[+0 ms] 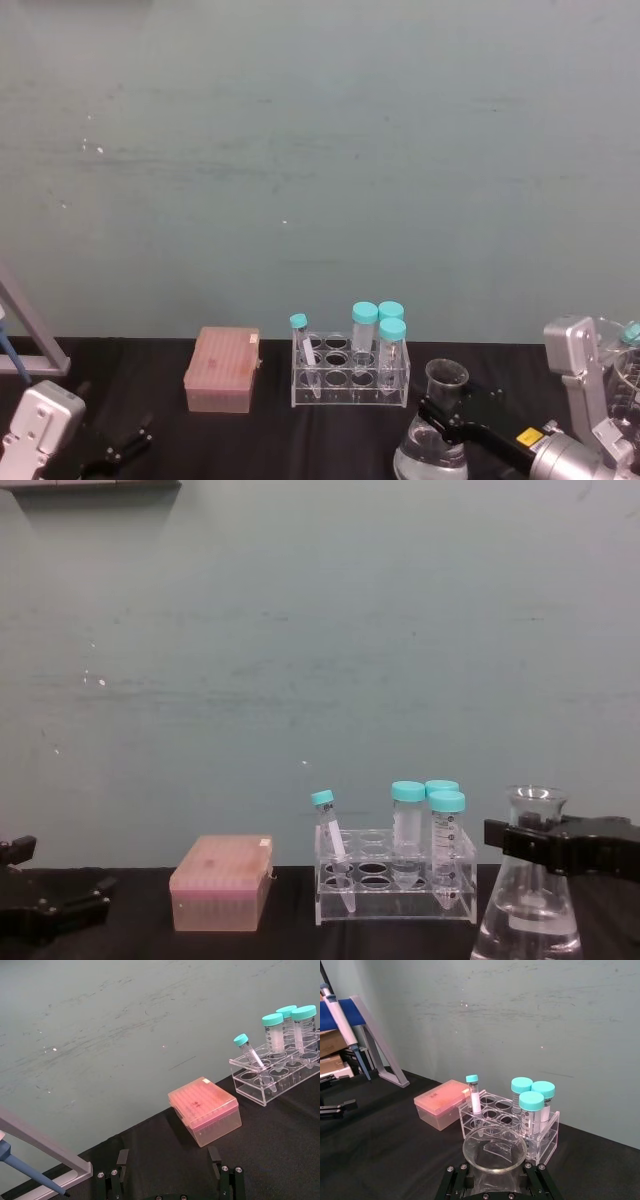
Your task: Pick up the beaker with the right gripper, shake it three times, and then put it down.
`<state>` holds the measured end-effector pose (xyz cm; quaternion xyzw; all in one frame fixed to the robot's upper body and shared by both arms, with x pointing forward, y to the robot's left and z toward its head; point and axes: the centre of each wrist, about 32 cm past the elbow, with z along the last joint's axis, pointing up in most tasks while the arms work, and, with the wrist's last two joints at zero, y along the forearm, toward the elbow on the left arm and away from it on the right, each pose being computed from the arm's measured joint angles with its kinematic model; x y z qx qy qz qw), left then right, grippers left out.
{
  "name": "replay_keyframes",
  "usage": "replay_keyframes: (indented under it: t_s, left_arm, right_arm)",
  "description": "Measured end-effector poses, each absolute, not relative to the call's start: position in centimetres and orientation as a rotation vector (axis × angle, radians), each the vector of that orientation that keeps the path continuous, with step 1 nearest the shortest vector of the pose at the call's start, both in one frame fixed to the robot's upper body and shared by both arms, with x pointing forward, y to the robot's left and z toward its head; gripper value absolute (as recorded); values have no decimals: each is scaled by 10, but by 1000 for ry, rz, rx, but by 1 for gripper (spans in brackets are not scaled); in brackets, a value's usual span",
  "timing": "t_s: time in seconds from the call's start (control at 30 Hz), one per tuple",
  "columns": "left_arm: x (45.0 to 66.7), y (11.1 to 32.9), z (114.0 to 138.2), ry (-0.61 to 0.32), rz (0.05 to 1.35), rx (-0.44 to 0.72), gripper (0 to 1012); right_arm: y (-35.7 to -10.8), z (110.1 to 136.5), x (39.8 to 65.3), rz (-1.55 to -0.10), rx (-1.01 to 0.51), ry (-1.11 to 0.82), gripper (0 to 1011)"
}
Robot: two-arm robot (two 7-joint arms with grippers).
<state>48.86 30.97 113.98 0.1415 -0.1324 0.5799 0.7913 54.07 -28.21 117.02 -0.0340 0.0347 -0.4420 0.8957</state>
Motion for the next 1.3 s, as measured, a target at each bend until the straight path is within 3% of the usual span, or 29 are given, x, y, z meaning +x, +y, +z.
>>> replay_keyframes:
  t_s: [1.3]
  left_arm:
    - [489,310,1140,-285,1248,304,1000]
  right_arm:
    - [-282,1162,540,-924,-54,70,452]
